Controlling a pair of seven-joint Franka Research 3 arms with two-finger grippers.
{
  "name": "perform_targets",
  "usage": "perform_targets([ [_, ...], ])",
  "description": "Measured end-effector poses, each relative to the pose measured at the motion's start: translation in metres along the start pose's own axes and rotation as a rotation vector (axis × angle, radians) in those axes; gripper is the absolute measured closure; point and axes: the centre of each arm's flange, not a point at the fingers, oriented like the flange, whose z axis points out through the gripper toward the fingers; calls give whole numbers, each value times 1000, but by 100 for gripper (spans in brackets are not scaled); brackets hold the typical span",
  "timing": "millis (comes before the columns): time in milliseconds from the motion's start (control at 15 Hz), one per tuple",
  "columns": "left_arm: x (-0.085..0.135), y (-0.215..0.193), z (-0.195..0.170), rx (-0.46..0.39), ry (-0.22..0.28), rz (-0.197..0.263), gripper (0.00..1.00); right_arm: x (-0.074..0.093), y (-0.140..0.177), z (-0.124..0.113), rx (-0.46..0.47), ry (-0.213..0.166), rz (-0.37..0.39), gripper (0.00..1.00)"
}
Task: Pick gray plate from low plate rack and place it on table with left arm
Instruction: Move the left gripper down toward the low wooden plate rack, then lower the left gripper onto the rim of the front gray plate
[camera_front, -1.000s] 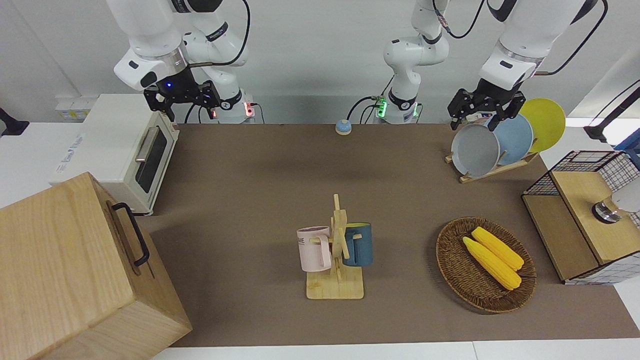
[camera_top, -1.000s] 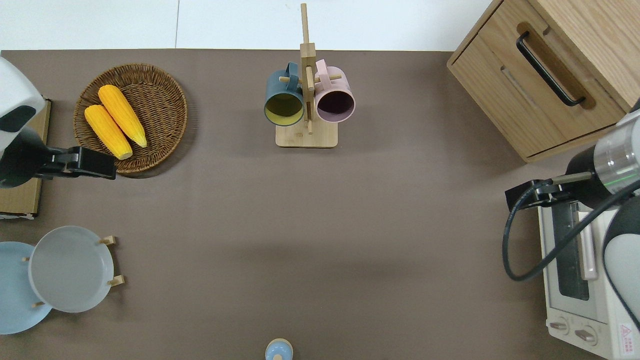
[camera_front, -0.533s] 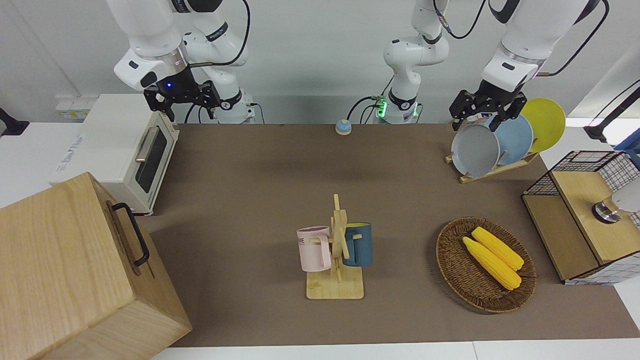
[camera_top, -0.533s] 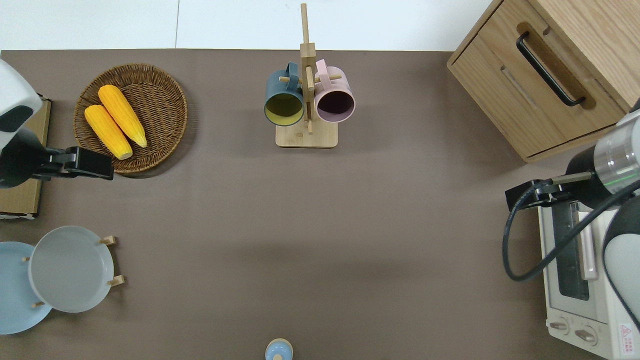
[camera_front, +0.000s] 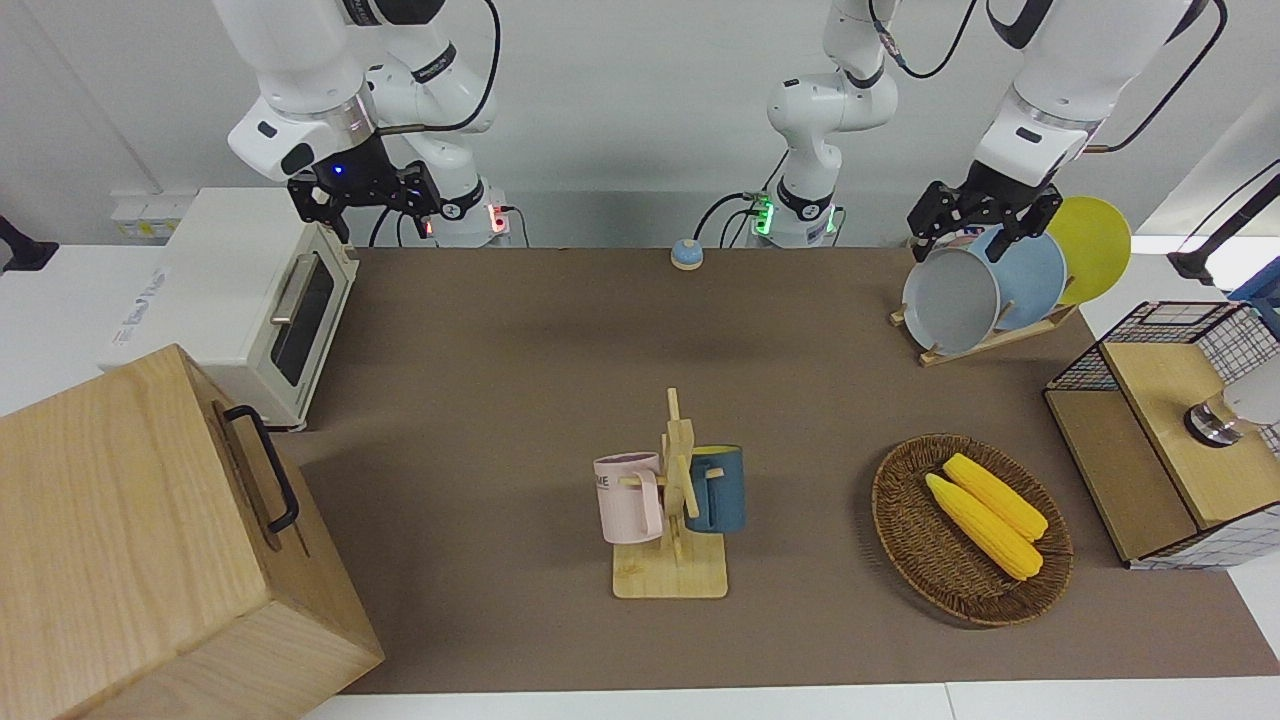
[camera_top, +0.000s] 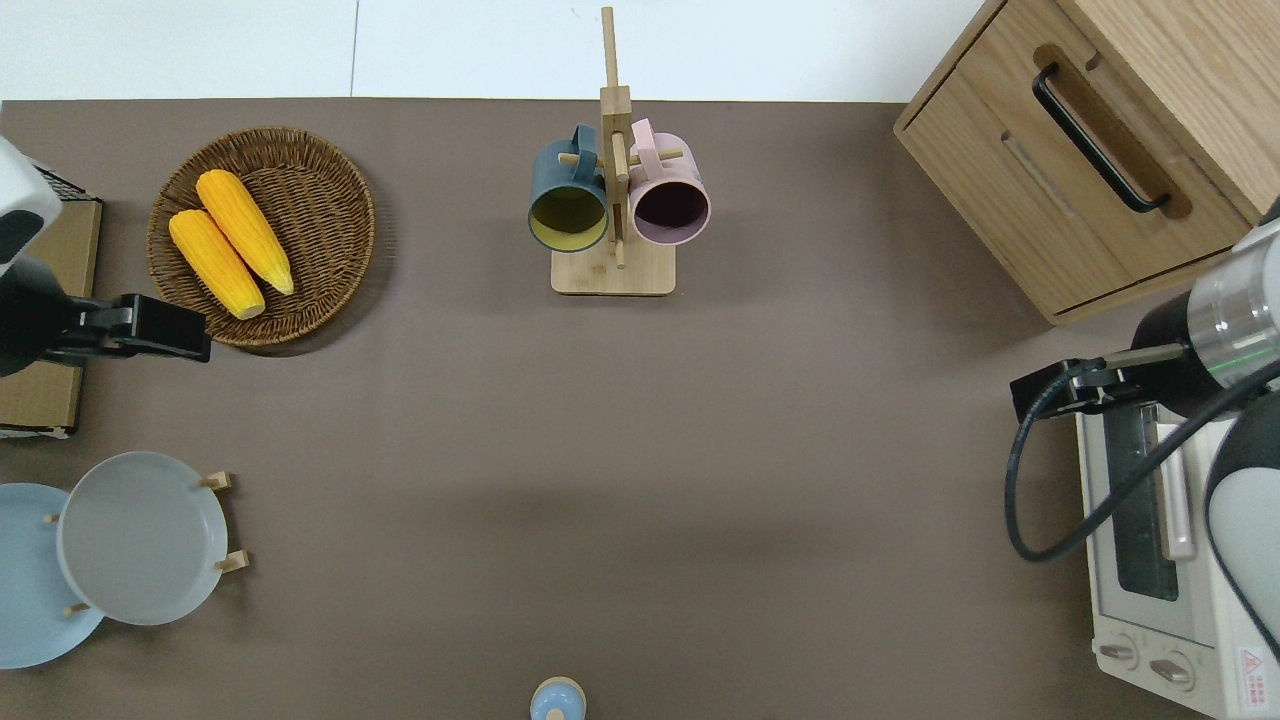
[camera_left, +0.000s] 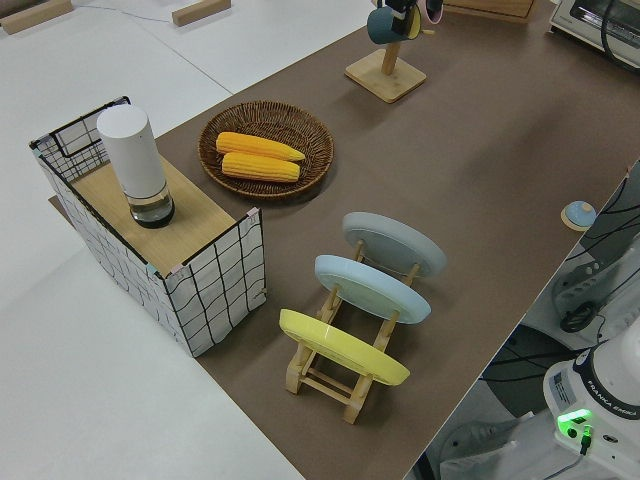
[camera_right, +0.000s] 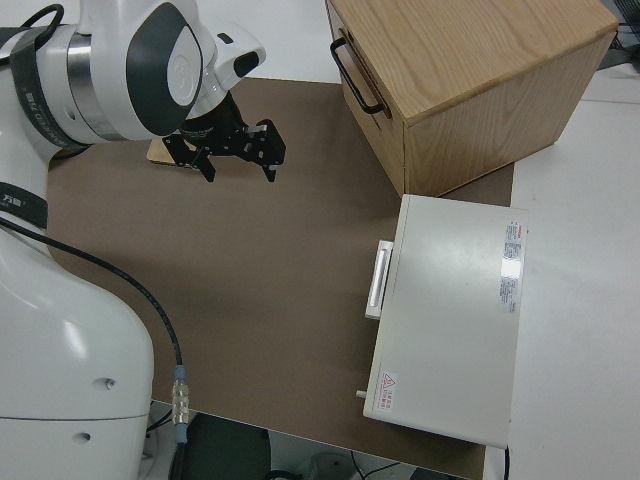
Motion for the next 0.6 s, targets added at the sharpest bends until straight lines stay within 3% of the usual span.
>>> perform_targets([
  [600, -3, -78, 19, 29, -47, -136, 0, 0, 0, 0, 0, 0, 0, 1],
])
